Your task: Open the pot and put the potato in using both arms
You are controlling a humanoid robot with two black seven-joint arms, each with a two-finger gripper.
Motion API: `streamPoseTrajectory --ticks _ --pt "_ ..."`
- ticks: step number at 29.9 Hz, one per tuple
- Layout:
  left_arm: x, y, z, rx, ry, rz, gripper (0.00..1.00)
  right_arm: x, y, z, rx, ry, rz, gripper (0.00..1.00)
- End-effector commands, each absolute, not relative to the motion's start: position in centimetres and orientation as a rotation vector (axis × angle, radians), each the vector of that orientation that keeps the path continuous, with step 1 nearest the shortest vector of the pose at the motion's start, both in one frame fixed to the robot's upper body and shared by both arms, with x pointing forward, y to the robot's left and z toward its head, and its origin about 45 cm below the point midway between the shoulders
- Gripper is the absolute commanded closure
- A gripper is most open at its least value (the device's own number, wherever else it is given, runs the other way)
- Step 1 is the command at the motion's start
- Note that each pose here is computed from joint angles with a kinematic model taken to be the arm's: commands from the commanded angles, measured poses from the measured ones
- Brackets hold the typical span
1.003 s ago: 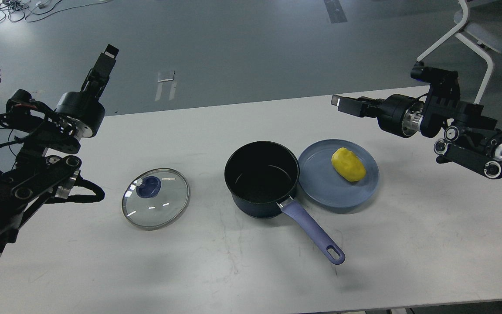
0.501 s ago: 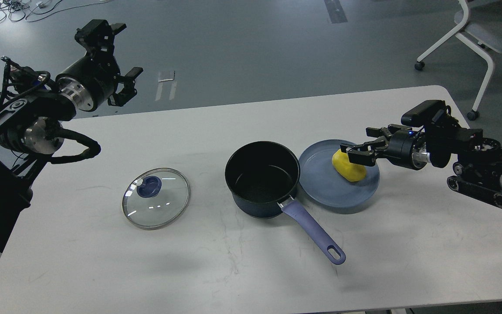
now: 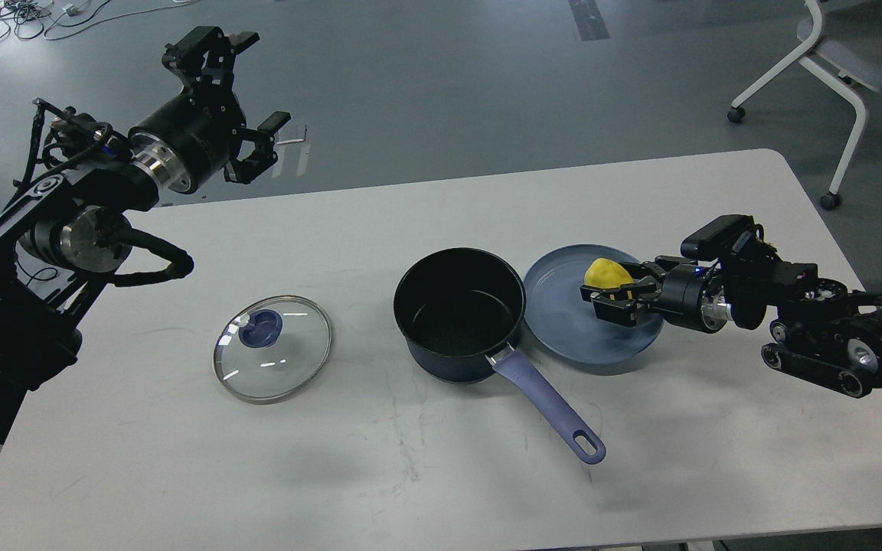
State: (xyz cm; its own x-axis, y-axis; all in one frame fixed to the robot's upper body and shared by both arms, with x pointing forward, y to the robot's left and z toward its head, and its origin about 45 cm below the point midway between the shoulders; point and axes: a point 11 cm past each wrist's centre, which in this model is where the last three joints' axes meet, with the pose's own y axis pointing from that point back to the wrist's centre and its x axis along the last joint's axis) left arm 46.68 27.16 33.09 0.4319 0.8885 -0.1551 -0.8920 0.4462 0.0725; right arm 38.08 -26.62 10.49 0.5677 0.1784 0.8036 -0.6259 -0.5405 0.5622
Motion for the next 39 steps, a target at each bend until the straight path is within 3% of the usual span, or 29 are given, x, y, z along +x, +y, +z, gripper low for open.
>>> streamPoseTrajectory --ticks 1,6,9,12,17,19,23,26,27,28,30,31,39 --pt "46.6 27.5 32.9 -0.025 0.167 1.118 0.02 37.8 -26.3 9.8 1.863 -0.321 1.092 0.41" --pt "46.4 27.9 32.3 -0.028 0.163 1.127 0.02 38.0 -26.9 9.6 1.835 -0.323 1.118 0.70" --pt "46.3 28.0 31.8 -0.028 0.163 1.132 0.02 38.9 -25.8 10.3 1.835 -0.348 1.161 0.76" --pt "46.2 28.1 31.7 -0.027 0.164 1.134 0.02 39.8 -24.2 11.5 1.847 -0.376 1.223 0.77" --pt "46.2 28.3 31.9 -0.026 0.162 1.136 0.02 42.2 -18.2 19.4 1.918 -0.413 1.623 0.77" --pt "46.3 28.4 31.9 -0.025 0.165 1.137 0.02 42.4 -16.4 20.3 1.931 -0.403 1.661 0.77" --pt "46.2 28.1 31.6 0.003 0.192 1.128 0.02 40.7 -11.2 18.8 2.022 -0.315 1.687 0.76" --pt "46.2 28.0 31.4 0.011 0.200 1.126 0.02 39.3 -10.4 16.1 2.026 -0.221 1.659 0.75" --pt "46.2 28.0 31.4 0.012 0.201 1.126 0.02 39.0 -10.5 15.5 2.025 -0.202 1.649 0.73" --pt "46.2 28.0 31.4 0.009 0.200 1.127 0.02 38.5 -10.5 14.6 2.030 -0.183 1.633 0.63" --pt "46.2 28.1 31.5 0.009 0.198 1.128 0.02 37.9 -10.5 13.9 2.045 -0.180 1.614 0.27" --pt "46.2 28.2 31.5 0.009 0.197 1.129 0.02 37.8 -10.6 13.8 2.049 -0.183 1.608 0.00" --pt "46.2 27.8 31.5 0.002 0.204 1.113 0.02 40.0 -10.1 16.7 2.066 -0.350 1.626 0.00"
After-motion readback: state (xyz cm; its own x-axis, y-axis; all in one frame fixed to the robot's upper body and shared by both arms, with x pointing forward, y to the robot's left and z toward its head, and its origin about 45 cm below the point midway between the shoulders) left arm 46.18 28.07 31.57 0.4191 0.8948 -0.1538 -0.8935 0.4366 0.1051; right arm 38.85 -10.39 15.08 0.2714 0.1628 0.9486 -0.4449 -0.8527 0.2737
